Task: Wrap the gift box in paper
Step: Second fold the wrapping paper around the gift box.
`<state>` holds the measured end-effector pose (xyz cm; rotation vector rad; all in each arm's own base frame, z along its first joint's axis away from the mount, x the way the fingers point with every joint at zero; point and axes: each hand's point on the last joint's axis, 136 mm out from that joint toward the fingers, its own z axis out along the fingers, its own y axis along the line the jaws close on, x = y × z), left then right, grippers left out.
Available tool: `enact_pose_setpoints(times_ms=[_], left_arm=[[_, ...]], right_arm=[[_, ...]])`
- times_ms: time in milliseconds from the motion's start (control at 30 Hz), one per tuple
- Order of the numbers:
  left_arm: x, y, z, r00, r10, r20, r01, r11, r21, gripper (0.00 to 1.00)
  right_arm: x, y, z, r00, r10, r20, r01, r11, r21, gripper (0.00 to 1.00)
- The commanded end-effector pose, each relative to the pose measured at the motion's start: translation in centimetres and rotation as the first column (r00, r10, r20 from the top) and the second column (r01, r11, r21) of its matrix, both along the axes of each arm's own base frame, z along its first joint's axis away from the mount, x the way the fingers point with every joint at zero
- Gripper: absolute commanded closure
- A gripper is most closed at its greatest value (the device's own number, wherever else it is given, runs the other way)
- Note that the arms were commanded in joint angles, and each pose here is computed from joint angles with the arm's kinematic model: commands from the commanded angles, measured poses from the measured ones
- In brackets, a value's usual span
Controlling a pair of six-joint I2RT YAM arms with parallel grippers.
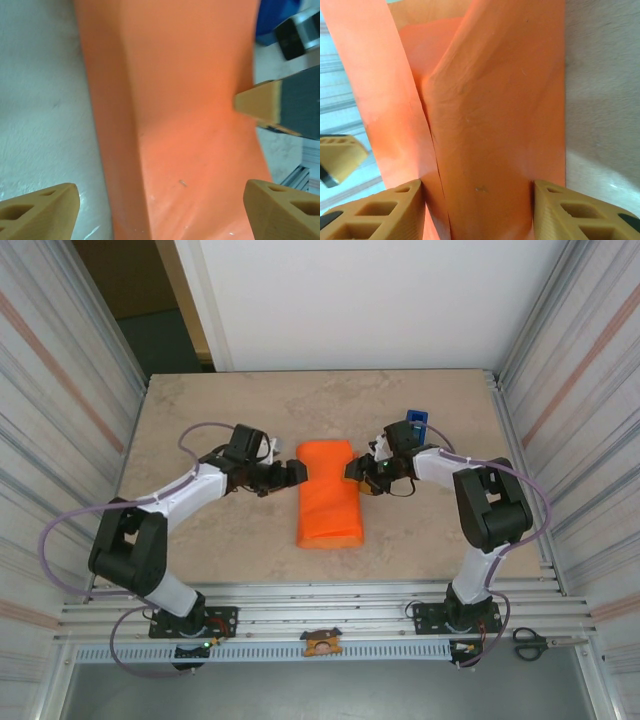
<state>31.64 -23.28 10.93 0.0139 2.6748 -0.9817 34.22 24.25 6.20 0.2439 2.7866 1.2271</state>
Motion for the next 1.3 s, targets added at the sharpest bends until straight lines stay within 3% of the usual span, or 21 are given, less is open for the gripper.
enact_pose_setpoints(times_ms=[0,200,500,933,1100,1267], left_arm=[[0.0,-0.3,-0.9,0.999,-0.01,-0.033,0.011,1.0,0.02,0.1],[0.8,-2.2,-1.7,0.995,-0.083,-0.06,0.085,0.996,0.04,0.04],[1.7,-3.3,-3.7,0.989,-0.113,-0.094,0.124,0.984,0.124,0.01],[-1.0,-1.8,-8.5,0.976,-0.112,-0.186,0.159,0.952,0.261,0.11],[-1.5,-1.6,-9.1,0.973,-0.115,-0.2,0.168,0.948,0.269,0.12],[-1.8,-1.4,-9.5,0.971,-0.118,-0.208,0.173,0.946,0.273,0.12]], right_arm=[[-1.6,0.0,-2.6,0.995,-0.051,-0.084,0.044,0.996,-0.08,0.48],[-1.9,0.1,-3.1,0.996,-0.031,-0.082,0.023,0.995,-0.1,0.48],[-2.1,-0.4,-3.2,0.996,-0.021,-0.085,0.011,0.993,-0.118,0.47],[-0.1,-0.1,-0.6,0.999,-0.019,-0.033,0.016,0.996,-0.09,0.44],[0.3,-0.1,1.5,1.0,-0.006,0.001,0.006,0.998,-0.065,0.34],[-1.3,0.2,0.6,0.999,0.036,-0.028,-0.038,0.996,-0.082,0.29]])
